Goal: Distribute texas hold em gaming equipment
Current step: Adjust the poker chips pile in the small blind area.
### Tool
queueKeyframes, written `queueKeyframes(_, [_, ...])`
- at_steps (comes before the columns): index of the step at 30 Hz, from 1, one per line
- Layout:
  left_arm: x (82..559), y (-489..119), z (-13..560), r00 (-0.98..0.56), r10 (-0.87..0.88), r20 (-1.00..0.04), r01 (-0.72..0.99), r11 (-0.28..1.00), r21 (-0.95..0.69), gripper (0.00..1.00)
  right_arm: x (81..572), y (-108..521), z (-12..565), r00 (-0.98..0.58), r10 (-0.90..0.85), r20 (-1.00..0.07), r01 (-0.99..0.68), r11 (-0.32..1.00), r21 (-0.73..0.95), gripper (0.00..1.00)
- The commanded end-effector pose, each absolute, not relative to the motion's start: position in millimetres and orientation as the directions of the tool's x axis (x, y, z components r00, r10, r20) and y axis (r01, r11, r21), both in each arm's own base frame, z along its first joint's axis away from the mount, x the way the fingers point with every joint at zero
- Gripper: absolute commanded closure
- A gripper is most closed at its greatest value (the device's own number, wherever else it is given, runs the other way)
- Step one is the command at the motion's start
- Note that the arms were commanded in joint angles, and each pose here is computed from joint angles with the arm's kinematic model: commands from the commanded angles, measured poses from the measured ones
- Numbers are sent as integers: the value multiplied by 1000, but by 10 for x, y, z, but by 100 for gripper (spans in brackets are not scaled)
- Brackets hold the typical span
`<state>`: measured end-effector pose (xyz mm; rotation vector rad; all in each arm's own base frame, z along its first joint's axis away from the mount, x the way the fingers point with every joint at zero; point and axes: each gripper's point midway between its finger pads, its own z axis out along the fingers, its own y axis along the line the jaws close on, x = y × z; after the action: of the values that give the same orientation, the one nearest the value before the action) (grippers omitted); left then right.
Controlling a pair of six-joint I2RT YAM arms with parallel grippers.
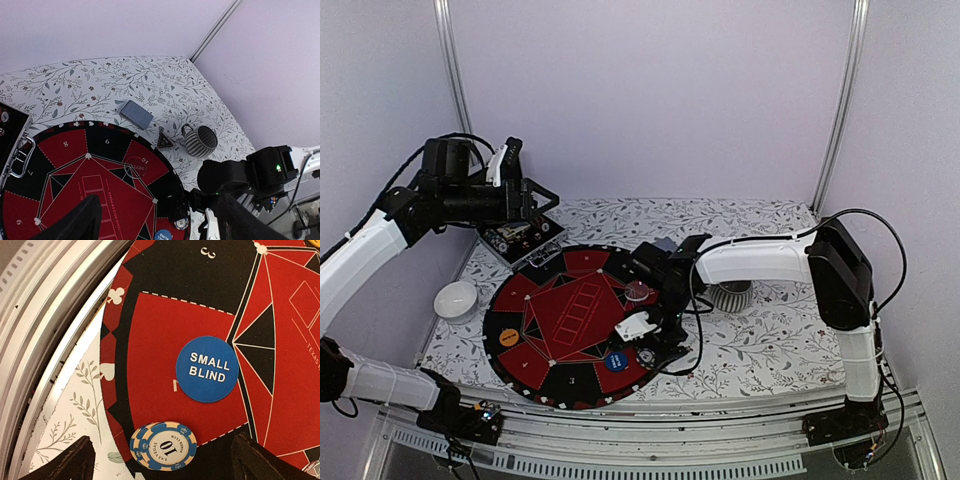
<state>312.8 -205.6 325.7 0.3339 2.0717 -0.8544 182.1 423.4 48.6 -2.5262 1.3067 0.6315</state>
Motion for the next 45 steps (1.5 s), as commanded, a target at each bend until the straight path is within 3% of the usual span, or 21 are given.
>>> queueKeyframes(1, [3142, -2042, 3209, -614, -55, -787, 512, 731, -451, 18, 1867, 4289, 359, 531, -709, -464, -814, -579, -46, 6])
queueKeyframes(7, [3130, -2042, 3211, -614, -53, -787, 516, 728, -451, 18, 1879, 4295, 312, 547, -707, -448, -807, -588, -56, 12])
queueKeyframes(17, [3129, -2040, 3206, -613, -50, -788, 518, 728, -449, 18, 1741, 4166, 193, 550, -719, -424, -800, -600, -19, 12])
queueKeyframes(22, [3134, -2042, 3204, -616, -51, -786, 517, 727, -452, 18, 1792, 4213, 163, 550, -724, -417, -805, -593, -33, 30])
queueKeyframes(27, [3120, -2017, 3215, -610, -49, -791, 515, 734, -443, 18, 1806, 4191, 155, 548, -731, -406, -809, -587, -36, 37])
queueKeyframes(32, [3122, -2001, 3215, -610, -50, -790, 512, 736, -442, 18, 1835, 4150, 142, 544, -747, -383, -818, -573, -44, 56])
queueKeyframes(36, [3121, -1994, 3221, -608, -50, -792, 513, 737, -440, 18, 1851, 4145, 183, 548, -744, -384, -819, -569, -66, 63])
queueKeyframes(39, [3122, -1992, 3215, -609, -50, -792, 511, 738, -440, 18, 1855, 4148, 199, 548, -743, -384, -820, -567, -73, 61])
queueKeyframes(41, [3124, -1986, 3213, -608, -50, -792, 511, 739, -439, 18, 1860, 4150, 205, 548, -743, -384, -821, -565, -77, 54])
queueKeyframes(45, [3135, -1979, 3167, -614, -49, -788, 502, 746, -438, 18, 1866, 4157, 232, 546, -744, -385, -823, -561, -84, 23])
